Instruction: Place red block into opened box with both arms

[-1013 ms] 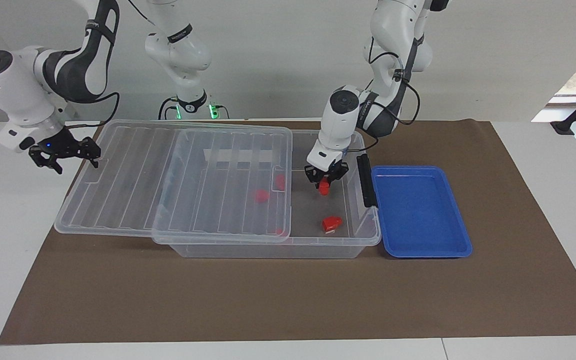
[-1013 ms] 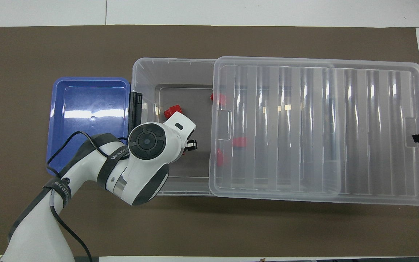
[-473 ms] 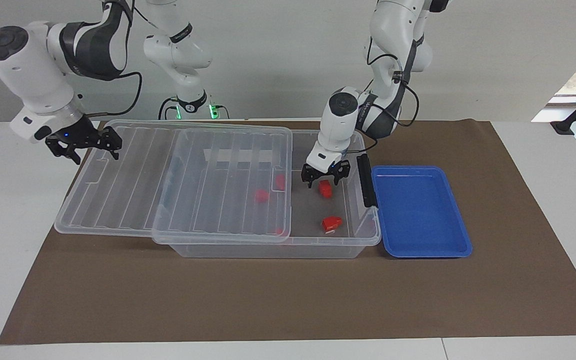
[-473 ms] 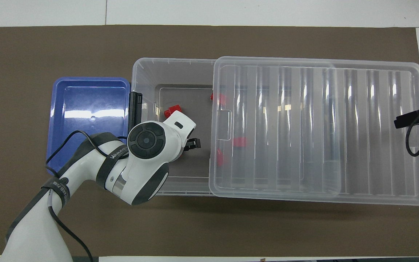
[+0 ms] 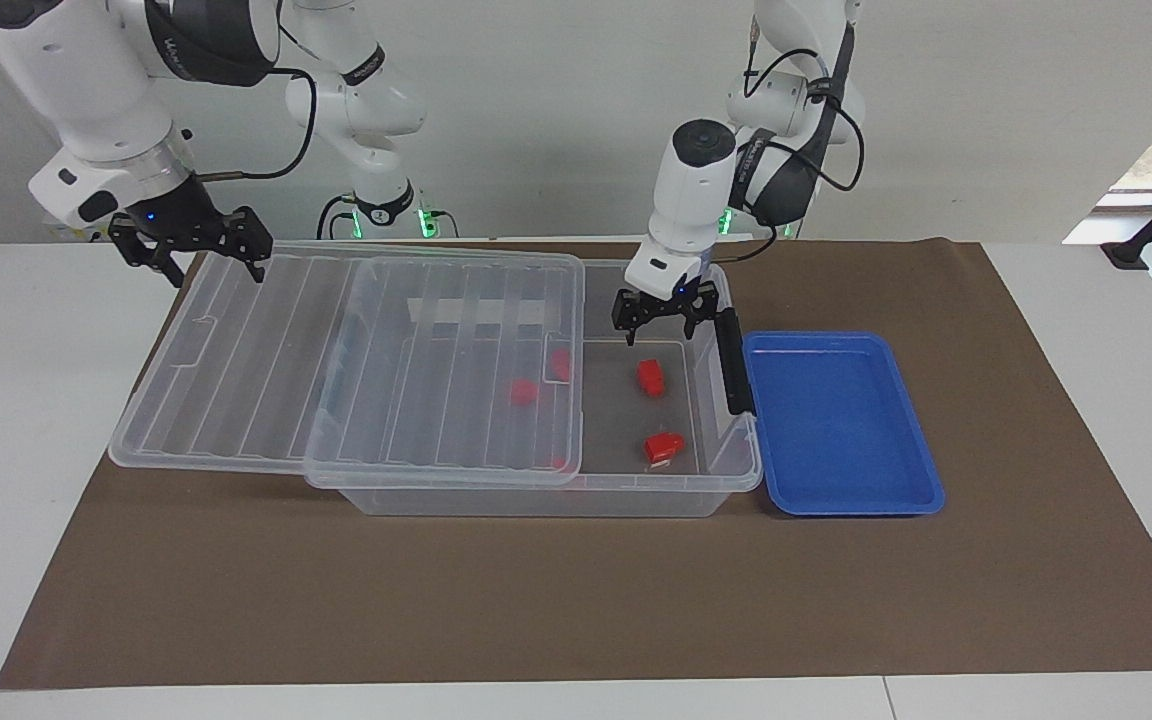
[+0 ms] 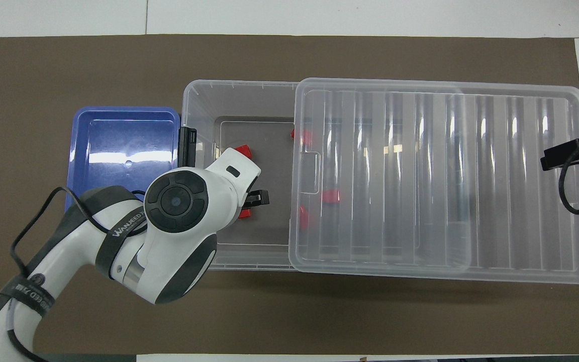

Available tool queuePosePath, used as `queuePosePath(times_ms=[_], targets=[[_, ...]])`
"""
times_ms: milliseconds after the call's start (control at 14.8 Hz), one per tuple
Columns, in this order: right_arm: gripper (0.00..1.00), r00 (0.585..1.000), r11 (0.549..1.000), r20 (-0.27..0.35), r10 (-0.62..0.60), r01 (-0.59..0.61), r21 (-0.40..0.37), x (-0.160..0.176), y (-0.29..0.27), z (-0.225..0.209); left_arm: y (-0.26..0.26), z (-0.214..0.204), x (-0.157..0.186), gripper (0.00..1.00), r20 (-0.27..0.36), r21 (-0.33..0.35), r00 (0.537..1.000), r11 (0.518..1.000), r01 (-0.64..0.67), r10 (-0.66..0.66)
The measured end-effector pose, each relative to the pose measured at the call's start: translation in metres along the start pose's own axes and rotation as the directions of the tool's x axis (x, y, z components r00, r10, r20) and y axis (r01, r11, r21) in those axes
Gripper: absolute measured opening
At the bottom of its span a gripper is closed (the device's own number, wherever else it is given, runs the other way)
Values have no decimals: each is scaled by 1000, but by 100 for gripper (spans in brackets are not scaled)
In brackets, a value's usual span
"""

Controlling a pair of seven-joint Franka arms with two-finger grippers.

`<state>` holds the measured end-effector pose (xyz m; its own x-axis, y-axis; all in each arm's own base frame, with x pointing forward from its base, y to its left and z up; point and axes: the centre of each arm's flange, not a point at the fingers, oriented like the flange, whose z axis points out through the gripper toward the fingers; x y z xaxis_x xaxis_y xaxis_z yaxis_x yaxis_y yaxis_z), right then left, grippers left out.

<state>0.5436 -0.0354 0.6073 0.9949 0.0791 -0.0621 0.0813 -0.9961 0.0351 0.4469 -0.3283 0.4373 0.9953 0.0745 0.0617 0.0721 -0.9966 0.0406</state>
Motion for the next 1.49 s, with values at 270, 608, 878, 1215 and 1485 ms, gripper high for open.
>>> queuePosePath(times_ms=[270,608,878,1215,1485], targets=[[100,1000,1000,0,10,-10,0,3,-18,0,-49,-46,14,100,-15,27,1000,1000,-10,10],[100,1000,1000,12,17,-17,0,2,-21,1,-133,-87,61,100,-9,50,998,997,-67,67],[100,1000,1000,13,17,-17,0,2,-21,1,-180,-128,90,100,-4,54,997,995,-81,82],[100,1000,1000,16,16,-16,1,2,-21,1,-223,-174,112,100,32,56,991,989,-134,133],[100,1000,1000,16,16,-16,1,1,-21,1,-236,-180,113,100,63,59,990,990,-128,124]])
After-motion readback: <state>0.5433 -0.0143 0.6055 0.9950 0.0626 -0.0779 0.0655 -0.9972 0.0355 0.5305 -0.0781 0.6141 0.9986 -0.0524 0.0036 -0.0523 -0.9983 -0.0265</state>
